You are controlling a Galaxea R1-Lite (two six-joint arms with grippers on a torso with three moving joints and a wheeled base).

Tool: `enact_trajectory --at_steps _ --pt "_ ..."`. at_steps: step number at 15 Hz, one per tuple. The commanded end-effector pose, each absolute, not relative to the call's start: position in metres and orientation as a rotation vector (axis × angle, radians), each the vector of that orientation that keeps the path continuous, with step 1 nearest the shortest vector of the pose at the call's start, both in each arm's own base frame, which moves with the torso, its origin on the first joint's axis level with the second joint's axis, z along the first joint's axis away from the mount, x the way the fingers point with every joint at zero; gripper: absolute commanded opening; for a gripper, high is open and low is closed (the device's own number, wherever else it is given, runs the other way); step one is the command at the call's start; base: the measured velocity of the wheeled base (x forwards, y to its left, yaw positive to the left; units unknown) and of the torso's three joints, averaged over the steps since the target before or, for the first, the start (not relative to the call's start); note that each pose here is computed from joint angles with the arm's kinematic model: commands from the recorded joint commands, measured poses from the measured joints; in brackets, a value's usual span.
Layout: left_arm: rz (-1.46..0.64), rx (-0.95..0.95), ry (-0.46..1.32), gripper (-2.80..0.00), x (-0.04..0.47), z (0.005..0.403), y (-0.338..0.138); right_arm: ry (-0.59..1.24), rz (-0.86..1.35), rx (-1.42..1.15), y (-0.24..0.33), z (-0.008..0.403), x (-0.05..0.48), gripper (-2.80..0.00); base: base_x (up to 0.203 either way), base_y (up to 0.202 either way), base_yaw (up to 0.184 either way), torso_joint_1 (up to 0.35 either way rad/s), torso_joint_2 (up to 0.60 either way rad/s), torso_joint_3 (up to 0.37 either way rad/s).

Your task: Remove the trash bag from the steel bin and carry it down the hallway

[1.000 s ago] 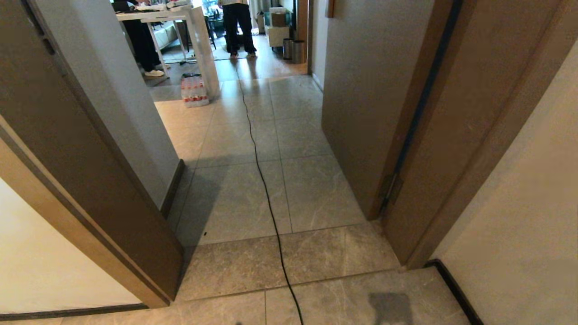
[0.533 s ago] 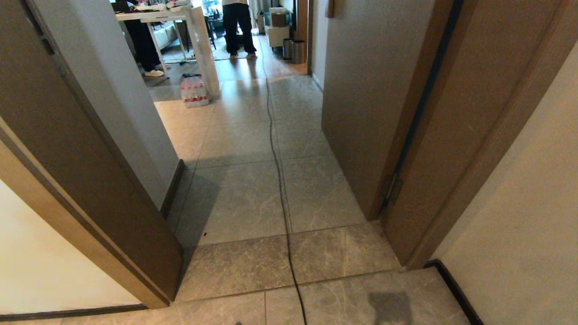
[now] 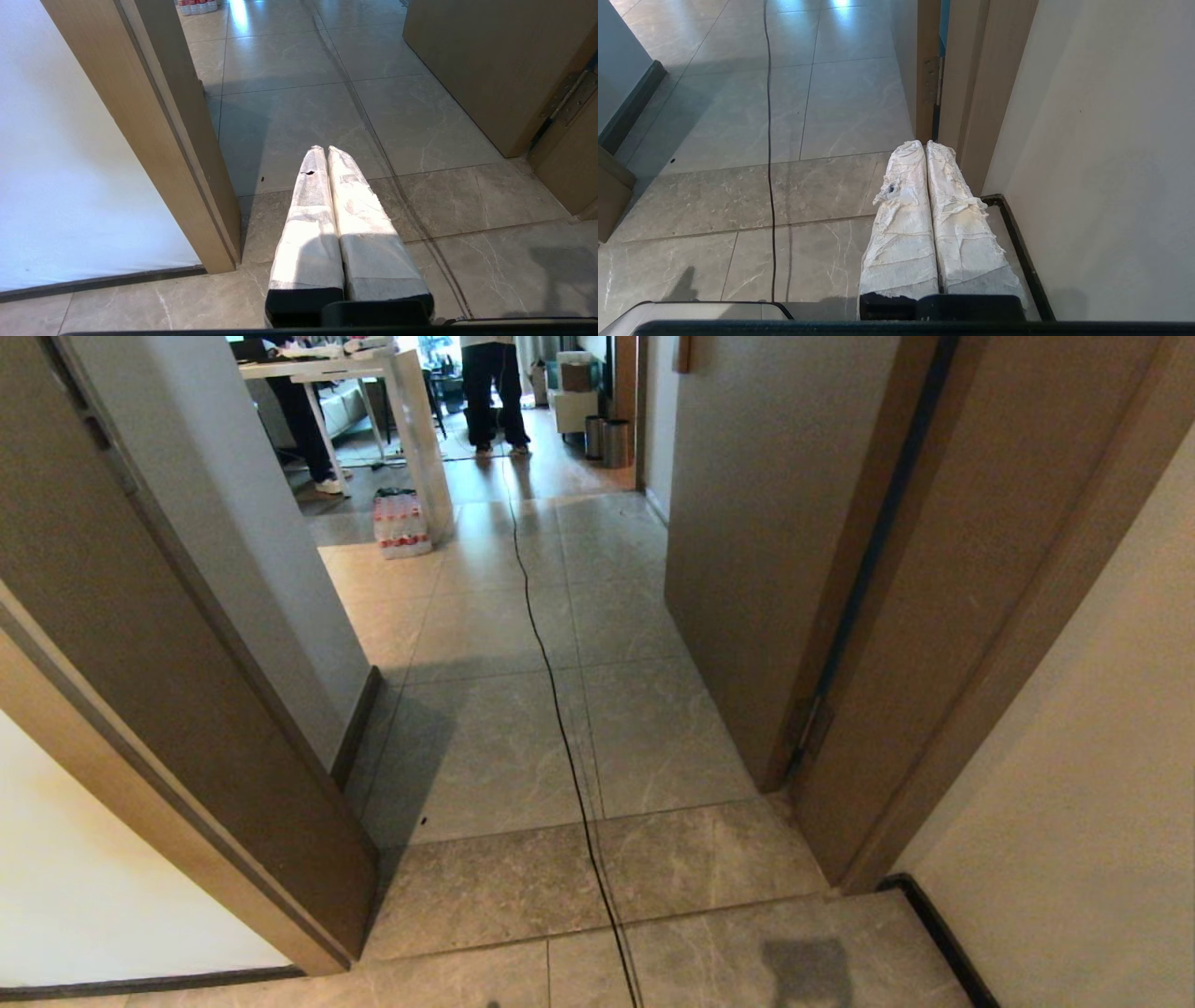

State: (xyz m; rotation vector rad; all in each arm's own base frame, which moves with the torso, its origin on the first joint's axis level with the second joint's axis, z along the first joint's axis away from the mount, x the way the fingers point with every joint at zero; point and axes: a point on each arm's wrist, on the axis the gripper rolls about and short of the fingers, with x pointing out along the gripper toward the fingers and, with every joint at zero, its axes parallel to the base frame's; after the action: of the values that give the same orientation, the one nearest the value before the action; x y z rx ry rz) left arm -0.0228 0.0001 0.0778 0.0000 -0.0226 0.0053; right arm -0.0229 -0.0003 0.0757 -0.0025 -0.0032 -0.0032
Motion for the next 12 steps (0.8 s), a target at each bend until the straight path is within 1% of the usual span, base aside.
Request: enact_trajectory --at_steps 1,12 --pt "0.006 0.0 -0.011 -2.8 -0.0219 0.0744 0.0001 -0.003 -0.003 -0.003 -0.0003 0.0758 -0.0228 -2.8 0.0 0.0 0.0 0.0 0.0 0.0" --pt "0.006 0.0 -0.011 -2.8 -0.0219 0.0744 0.0001 -0.003 -0.003 -0.003 -0.0003 0.0758 -0.0228 -2.8 0.0 0.0 0.0 0.0 0.0 0.0"
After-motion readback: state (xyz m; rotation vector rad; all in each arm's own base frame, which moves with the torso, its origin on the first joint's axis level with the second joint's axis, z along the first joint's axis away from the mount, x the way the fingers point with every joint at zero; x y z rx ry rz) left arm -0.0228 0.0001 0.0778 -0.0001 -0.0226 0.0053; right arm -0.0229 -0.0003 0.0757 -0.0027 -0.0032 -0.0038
